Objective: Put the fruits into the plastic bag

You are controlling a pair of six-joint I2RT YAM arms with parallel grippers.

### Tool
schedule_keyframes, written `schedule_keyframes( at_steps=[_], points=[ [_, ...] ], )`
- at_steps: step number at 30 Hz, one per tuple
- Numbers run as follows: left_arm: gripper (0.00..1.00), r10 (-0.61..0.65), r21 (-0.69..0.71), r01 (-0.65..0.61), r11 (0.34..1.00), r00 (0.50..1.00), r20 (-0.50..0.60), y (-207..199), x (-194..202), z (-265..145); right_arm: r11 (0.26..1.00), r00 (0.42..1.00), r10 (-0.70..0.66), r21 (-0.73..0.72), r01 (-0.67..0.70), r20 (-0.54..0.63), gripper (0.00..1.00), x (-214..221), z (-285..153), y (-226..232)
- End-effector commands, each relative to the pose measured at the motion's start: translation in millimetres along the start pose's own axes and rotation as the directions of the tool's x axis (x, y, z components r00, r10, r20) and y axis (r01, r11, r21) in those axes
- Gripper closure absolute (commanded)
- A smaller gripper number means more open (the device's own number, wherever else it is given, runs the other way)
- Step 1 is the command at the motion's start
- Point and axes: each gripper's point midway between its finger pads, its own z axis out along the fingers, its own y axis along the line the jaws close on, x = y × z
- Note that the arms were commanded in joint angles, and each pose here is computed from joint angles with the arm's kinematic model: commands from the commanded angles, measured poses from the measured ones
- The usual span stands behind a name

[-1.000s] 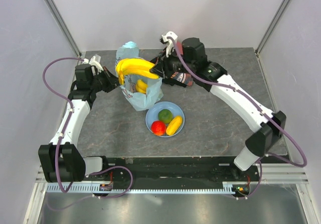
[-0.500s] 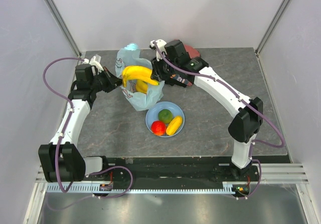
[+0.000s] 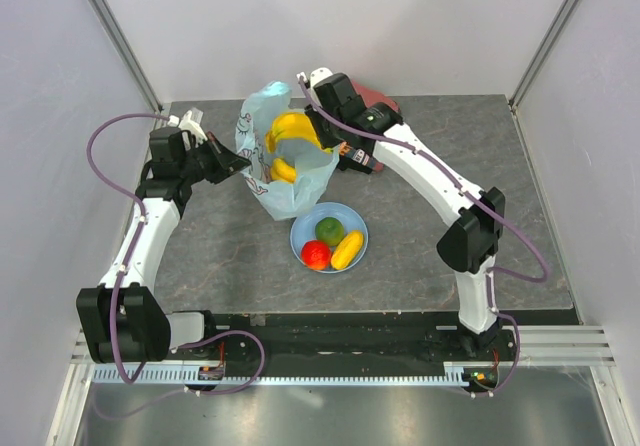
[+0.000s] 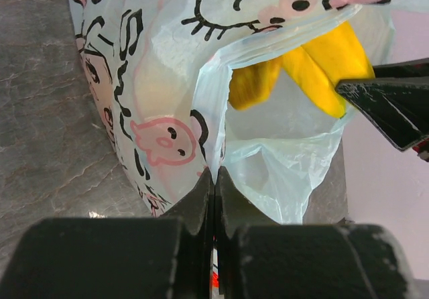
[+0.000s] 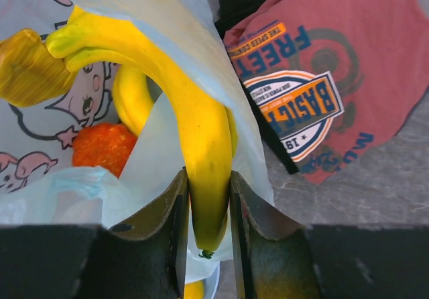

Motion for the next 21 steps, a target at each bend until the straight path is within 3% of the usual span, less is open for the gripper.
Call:
schedule_keyframes(
  at_steps=[1,10,21],
  points=[
    [0.98,0.092,0.125,-0.095,0.988,0.995,0.028,-30,-13,-1,0.991,0.995,-0.093,0.101,0.089,0.036,1.0,-18,-5,12],
    [0.98,0.106,0.15,-0.107,0.983,0.994,0.014,-33,-10,2,0.976,0.979,-0.205,0.073,0.204,0.005,1.0,-3,18,63],
    [0.99,0.099,0.152,-0.099,0.983,0.995,0.01,-30,-1,-1,0.952,0.971,-0.225,0.191,0.237,-0.086,1.0,33,52,37]
  ],
)
